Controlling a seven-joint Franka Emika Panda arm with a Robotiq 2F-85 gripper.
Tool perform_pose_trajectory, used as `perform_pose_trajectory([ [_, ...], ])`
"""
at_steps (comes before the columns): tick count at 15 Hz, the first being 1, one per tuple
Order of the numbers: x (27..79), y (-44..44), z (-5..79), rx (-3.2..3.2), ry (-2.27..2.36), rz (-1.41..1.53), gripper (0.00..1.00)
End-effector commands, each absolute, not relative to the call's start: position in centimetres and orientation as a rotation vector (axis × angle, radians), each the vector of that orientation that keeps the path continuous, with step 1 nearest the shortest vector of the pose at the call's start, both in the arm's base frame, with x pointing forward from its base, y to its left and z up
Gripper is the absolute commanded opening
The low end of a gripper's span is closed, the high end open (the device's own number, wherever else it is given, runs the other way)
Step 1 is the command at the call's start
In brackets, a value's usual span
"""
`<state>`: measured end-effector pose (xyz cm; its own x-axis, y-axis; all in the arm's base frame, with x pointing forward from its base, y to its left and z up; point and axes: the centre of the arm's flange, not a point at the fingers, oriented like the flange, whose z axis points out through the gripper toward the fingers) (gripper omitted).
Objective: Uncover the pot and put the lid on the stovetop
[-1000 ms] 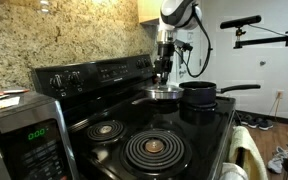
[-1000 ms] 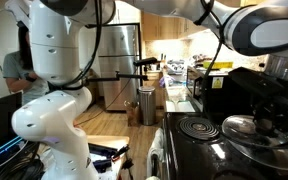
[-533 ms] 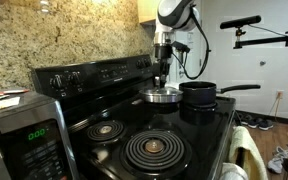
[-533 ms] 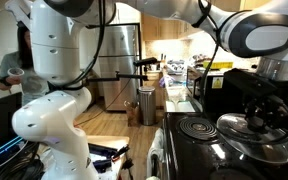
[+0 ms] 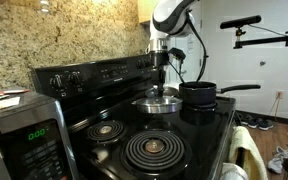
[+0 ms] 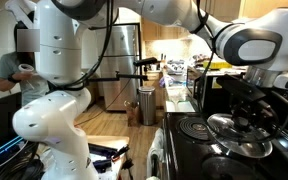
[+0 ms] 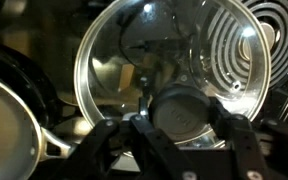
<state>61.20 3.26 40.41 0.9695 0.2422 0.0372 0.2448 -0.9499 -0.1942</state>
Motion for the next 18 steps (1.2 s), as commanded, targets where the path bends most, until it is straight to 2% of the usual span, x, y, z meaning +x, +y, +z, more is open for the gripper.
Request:
perform_pose_trajectory([
  [1, 60.1, 5.8, 41.3, -2.849, -0.540, 0.013, 0.34],
  [5, 59.1, 8.6, 41.2, -2.816, -0.708, 0.012, 0.34],
  [10, 57.5, 12.9, 40.8, -2.797, -0.759, -0.163, 0.34],
  [18, 51.7, 19.6, 38.8, -2.825, -0.770, -0.232, 0.34],
])
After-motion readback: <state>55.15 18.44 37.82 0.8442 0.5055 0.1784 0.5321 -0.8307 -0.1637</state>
